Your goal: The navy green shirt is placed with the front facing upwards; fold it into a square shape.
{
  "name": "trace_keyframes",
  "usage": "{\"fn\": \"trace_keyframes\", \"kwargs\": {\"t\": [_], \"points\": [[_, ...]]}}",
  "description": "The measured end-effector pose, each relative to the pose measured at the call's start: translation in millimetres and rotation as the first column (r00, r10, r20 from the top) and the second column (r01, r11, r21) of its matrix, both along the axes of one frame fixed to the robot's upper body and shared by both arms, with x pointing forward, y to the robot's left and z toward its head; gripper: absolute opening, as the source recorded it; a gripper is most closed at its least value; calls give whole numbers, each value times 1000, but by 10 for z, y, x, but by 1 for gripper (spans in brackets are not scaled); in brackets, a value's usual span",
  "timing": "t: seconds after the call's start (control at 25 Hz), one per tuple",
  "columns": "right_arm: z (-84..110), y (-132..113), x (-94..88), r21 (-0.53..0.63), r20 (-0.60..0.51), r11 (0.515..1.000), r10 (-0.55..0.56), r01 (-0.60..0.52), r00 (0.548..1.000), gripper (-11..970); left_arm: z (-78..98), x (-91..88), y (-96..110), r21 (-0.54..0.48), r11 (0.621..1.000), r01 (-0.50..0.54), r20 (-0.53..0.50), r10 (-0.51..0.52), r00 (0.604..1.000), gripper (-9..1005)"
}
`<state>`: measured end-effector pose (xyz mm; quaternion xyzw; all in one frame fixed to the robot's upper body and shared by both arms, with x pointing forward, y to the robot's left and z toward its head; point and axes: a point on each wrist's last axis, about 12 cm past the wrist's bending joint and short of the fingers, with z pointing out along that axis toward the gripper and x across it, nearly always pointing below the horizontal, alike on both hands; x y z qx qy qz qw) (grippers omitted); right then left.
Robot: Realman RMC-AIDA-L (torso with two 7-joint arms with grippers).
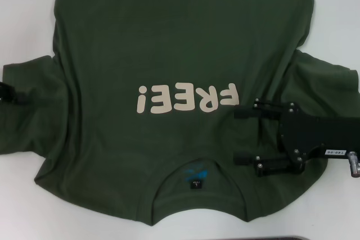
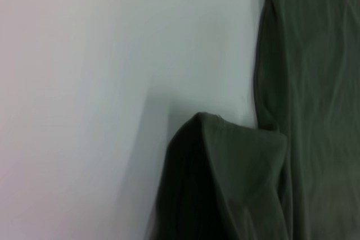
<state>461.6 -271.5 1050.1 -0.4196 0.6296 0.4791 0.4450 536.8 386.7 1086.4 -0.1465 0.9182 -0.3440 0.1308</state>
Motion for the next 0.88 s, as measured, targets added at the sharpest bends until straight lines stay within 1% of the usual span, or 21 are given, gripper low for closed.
{"fn": "trace_keyframes", "kwargs": {"t": [0.2, 0.32, 0.52, 0.88], "points": [[8, 7, 16, 0, 4, 1000, 2, -2, 1000, 919, 24, -6, 26, 4, 1000, 15, 4, -15, 1000, 290], [13, 11, 24, 0, 4, 1000, 3, -3, 1000, 919, 28, 0, 33, 9, 1000, 15, 10, -15, 1000, 63], [15, 14, 30, 0, 5, 1000, 4, -4, 1000, 919, 38, -5, 68, 14, 1000, 3, 16, -4, 1000, -1], [23, 18, 44, 1, 8, 1000, 3, -3, 1000, 919, 93, -8, 240, 26, 997, -74, 48, 73, 996, 1]]}}
